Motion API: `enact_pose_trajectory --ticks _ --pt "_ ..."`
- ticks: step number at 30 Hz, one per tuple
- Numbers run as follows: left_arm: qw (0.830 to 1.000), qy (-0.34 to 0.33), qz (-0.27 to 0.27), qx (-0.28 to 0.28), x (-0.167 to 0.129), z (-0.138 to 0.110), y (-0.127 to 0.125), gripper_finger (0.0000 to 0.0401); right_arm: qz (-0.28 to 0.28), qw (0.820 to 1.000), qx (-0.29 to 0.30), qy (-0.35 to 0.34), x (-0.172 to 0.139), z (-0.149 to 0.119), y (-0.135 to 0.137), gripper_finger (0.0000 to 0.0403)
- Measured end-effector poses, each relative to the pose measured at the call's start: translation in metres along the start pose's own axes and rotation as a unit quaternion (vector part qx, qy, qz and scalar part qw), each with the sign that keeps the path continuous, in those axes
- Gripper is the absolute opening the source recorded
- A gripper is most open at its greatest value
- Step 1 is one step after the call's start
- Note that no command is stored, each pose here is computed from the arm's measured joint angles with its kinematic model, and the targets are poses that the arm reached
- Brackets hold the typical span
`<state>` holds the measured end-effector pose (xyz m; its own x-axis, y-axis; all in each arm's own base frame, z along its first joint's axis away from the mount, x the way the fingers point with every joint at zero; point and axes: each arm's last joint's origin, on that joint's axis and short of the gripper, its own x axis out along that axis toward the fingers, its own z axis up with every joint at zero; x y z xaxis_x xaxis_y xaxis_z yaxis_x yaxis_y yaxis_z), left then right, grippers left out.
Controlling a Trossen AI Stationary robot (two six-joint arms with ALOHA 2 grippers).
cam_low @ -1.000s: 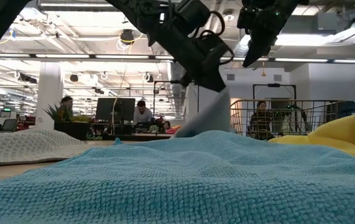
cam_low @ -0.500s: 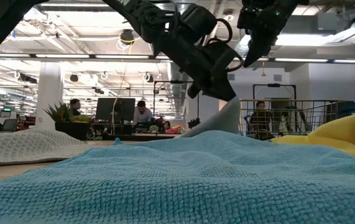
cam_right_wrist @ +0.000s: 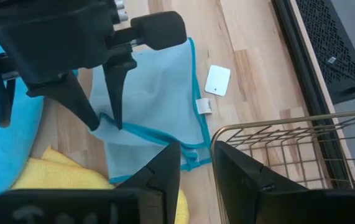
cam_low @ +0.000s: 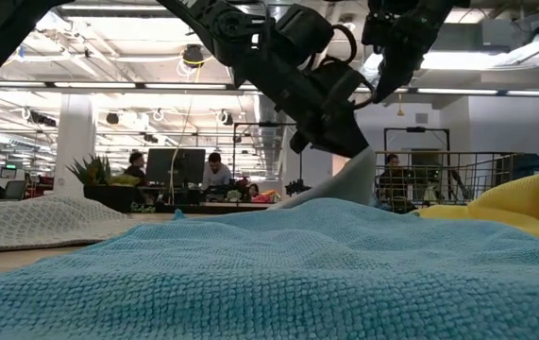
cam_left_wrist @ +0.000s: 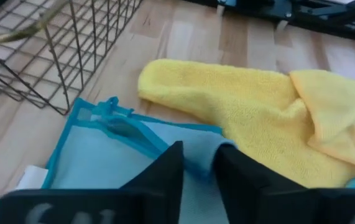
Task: Fold microfiber towels
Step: Fold the light blue microfiber cloth
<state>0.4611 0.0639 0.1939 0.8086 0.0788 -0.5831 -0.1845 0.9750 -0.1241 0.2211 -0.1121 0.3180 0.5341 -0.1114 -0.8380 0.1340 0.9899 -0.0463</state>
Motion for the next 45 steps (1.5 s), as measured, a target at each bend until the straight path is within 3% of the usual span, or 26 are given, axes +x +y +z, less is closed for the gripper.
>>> enact_pose_trajectory --ticks 8,16,21,25,33,45 --pt "0.998 -0.019 0.014 -0.051 0.000 0.003 0.001 0.0142 0.000 1.000 0.000 0.001 0.000 0.000 0.000 0.0122" --pt "0.999 -0.027 0.002 -0.026 -0.001 0.008 0.000 0.0148 0.000 1.000 0.000 0.001 0.000 0.000 0.000 0.0122" --pt "0.999 -0.036 0.003 0.030 -0.003 0.017 -0.001 0.0148 0.001 1.000 0.000 0.001 0.000 0.000 0.000 0.0122" --pt "0.999 0.015 0.019 0.042 -0.010 0.020 0.007 0.0148 0.000 1.000 -0.001 0.001 0.000 0.000 0.000 0.0122" --pt "0.987 0.151 0.049 0.016 -0.009 -0.019 0.031 0.0148 0.000 1.000 -0.014 0.001 0.000 0.000 0.000 0.0122" --pt "0.980 0.189 0.061 0.018 0.014 -0.053 0.033 0.0148 0.000 1.000 -0.014 0.001 0.000 0.000 0.000 0.0122"
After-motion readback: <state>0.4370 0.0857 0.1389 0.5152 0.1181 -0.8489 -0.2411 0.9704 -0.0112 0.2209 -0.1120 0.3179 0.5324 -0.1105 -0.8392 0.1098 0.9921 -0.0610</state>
